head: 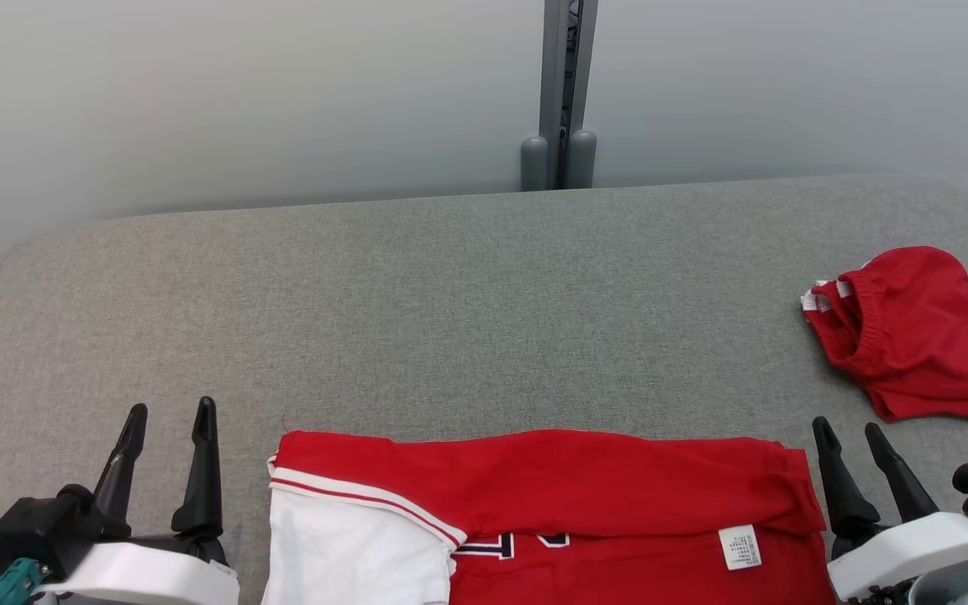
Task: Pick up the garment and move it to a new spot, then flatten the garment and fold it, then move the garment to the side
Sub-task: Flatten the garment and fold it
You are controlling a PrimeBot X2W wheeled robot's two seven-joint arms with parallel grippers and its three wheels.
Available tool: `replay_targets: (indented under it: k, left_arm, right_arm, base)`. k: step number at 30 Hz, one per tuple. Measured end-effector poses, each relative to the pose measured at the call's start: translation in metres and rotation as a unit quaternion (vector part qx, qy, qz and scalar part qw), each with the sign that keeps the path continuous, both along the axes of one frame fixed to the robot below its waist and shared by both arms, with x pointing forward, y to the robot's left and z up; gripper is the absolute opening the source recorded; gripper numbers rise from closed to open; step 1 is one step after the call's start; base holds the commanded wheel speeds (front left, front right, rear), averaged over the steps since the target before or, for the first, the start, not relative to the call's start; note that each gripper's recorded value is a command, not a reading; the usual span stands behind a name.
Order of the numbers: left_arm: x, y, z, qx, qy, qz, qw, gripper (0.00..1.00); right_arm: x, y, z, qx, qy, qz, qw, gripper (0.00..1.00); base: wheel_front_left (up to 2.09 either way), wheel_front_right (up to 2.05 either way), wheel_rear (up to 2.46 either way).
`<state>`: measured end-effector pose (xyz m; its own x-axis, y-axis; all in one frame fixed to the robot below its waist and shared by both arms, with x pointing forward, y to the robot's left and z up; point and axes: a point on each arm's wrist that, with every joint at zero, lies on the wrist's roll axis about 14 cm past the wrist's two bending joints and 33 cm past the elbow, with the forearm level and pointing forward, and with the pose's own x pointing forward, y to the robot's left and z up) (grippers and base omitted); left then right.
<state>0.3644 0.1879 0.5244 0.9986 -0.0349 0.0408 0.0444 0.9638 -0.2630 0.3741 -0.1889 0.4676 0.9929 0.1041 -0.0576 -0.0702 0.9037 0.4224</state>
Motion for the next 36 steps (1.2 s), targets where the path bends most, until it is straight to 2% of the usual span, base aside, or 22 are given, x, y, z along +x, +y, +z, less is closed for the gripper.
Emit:
replay_targets:
  k: [7, 14, 18, 22, 28, 29, 31, 32, 36]
  left_arm:
    - [-0.001, -0.009, -0.008, 0.001, -0.004, -0.014, 1.000, 1.00]
    - [-0.003, -0.014, -0.016, 0.002, 0.004, -0.023, 1.000, 1.00]
    - [-0.003, -0.015, -0.019, 0.004, 0.006, -0.026, 1.000, 1.00]
    - [-0.003, -0.015, -0.020, 0.007, 0.006, -0.028, 1.000, 1.00]
    - [-0.007, -0.013, -0.024, 0.007, 0.011, -0.026, 1.000, 1.00]
    - [-0.007, -0.013, -0.024, 0.008, 0.012, -0.025, 1.000, 1.00]
    - [-0.008, -0.012, -0.025, 0.009, 0.014, -0.024, 1.000, 1.00]
    - [-0.008, -0.011, -0.025, 0.009, 0.014, -0.024, 1.000, 1.00]
    - [-0.010, -0.010, -0.025, 0.010, 0.013, -0.022, 1.000, 1.00]
  right_arm:
    - [-0.008, 0.004, -0.032, -0.012, 0.079, 0.014, 0.997, 1.00]
    - [-0.014, 0.004, -0.072, -0.010, 0.176, 0.015, 0.984, 1.00]
    - [-0.013, 0.006, -0.082, -0.002, 0.204, 0.014, 0.979, 1.00]
    - [-0.017, 0.012, -0.099, 0.013, 0.249, 0.018, 0.968, 1.00]
    - [-0.019, 0.029, -0.107, 0.027, 0.282, 0.047, 0.958, 1.00]
    - [-0.018, 0.032, -0.106, 0.028, 0.282, 0.050, 0.958, 0.87]
    - [-0.018, 0.036, -0.106, 0.031, 0.281, 0.055, 0.957, 0.23]
    - [-0.018, 0.039, -0.106, 0.032, 0.281, 0.059, 0.957, 0.00]
    - [-0.015, 0.047, -0.102, 0.034, 0.272, 0.068, 0.959, 0.00]
  base:
    - [0.00, 0.00, 0.00]
    - [0.00, 0.00, 0.00]
    - [0.00, 0.00, 0.00]
    - [0.00, 0.00, 0.00]
    - [0.00, 0.00, 0.00]
    - [0.00, 0.00, 0.00]
    - [0.00, 0.00, 0.00]
    - [0.00, 0.00, 0.00]
    - [0.00, 0.00, 0.00]
